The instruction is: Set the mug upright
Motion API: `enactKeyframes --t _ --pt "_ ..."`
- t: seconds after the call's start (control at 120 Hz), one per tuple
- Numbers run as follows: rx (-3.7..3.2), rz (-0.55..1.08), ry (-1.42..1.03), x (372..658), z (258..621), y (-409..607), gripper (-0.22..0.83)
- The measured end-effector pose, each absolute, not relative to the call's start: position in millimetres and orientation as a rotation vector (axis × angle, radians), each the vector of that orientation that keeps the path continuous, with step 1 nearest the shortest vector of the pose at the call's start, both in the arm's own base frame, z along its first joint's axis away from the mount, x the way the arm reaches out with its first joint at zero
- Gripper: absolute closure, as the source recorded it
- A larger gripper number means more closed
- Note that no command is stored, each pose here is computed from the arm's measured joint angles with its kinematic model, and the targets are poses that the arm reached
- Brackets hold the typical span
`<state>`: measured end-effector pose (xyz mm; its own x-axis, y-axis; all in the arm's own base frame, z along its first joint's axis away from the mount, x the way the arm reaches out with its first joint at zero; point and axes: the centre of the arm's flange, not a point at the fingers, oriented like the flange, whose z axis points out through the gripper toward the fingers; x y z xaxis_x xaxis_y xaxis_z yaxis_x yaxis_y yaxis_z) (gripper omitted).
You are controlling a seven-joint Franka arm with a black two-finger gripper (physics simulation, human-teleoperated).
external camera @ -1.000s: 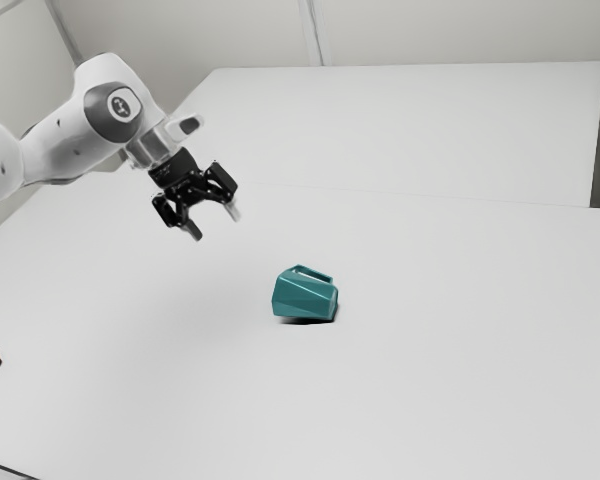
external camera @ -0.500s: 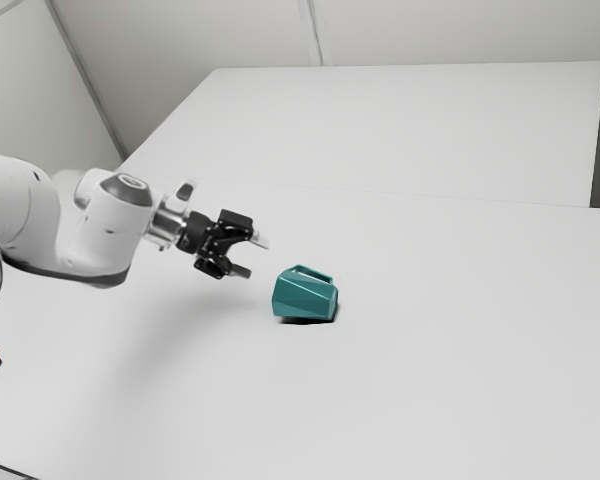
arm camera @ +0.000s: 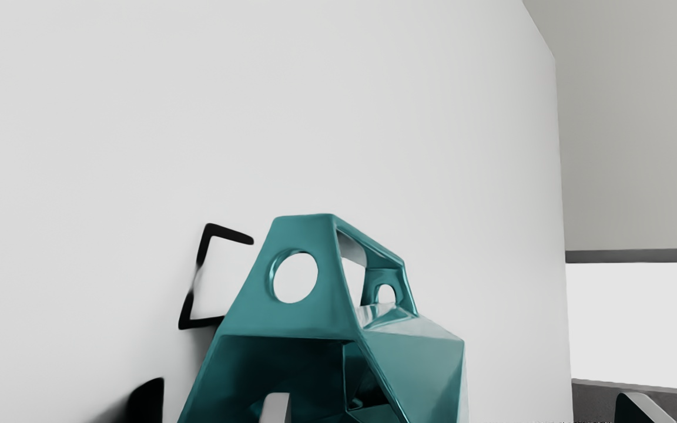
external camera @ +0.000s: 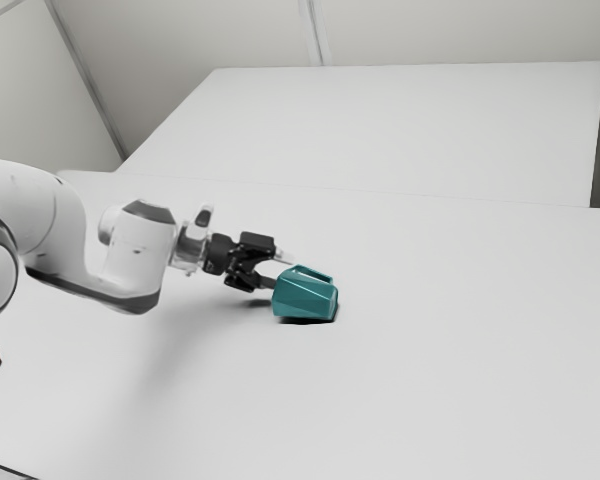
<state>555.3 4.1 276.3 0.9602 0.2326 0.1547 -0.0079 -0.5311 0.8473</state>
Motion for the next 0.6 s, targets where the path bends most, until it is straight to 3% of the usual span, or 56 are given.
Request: enactKeyframes --t 0.3,0.35,0.492,0.6 --pt "2.082 0.352 0.083 557 270 -21 0.02" --pt "2.079 0.360 0.080 557 269 -22 0.10" --pt "2.075 0.371 0.072 557 269 -22 0.46" --pt "2.073 0.375 0.066 557 269 -22 0.61"
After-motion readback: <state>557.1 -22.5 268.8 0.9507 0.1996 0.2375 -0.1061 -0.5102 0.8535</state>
